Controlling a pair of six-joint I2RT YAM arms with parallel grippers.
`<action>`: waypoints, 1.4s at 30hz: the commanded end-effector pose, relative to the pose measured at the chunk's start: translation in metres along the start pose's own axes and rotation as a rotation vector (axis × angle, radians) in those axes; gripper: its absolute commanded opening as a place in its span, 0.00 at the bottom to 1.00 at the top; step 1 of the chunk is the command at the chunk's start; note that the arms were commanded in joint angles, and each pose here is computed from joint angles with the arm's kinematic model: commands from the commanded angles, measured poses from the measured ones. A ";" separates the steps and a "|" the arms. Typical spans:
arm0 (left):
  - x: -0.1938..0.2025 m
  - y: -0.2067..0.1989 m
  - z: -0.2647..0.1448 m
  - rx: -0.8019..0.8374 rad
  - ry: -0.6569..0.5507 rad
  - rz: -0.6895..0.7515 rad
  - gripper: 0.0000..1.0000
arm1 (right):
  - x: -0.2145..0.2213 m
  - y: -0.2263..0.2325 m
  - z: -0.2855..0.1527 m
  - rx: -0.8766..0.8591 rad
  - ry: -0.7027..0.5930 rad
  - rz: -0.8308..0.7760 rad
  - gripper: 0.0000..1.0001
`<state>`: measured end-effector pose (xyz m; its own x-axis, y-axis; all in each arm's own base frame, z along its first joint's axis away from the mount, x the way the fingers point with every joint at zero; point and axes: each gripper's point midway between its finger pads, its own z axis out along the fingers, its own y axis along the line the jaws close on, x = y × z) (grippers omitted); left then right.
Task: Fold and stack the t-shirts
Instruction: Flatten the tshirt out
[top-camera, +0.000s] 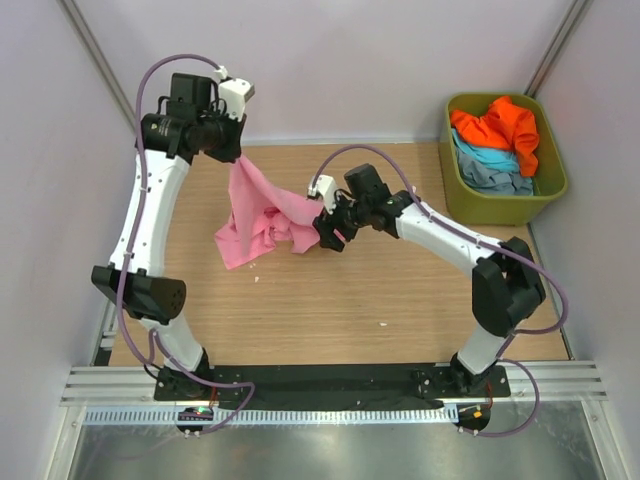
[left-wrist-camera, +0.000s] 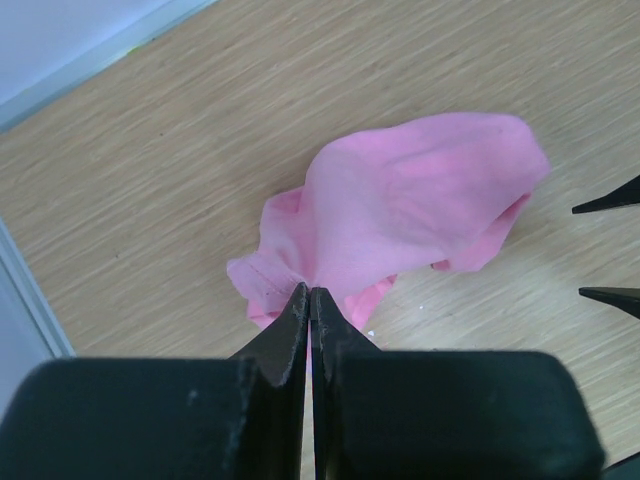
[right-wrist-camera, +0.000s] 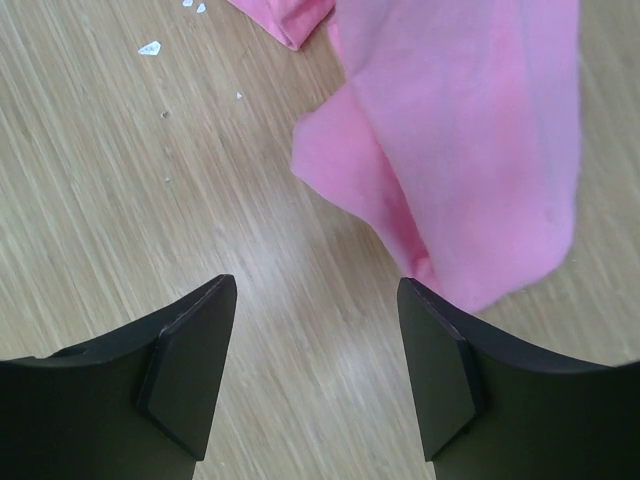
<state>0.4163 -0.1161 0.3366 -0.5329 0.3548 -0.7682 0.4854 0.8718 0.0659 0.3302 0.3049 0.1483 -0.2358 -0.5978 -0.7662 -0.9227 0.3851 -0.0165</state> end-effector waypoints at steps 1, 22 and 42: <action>0.001 0.012 0.007 -0.048 0.009 0.011 0.00 | -0.043 0.001 0.005 -0.042 -0.128 0.123 0.71; 0.038 0.055 0.031 -0.104 0.113 -0.098 0.00 | -0.008 0.012 0.097 -0.158 -0.009 0.237 0.66; 0.044 0.058 0.041 -0.102 0.136 -0.119 0.00 | 0.030 -0.034 0.122 0.102 0.113 0.023 0.44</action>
<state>0.4450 -0.0663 0.2737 -0.6911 0.2949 -0.6598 0.3566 0.9332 0.0436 0.3746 0.3522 0.0367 -0.3719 -0.6489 -0.6638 -0.8769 0.4802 0.0219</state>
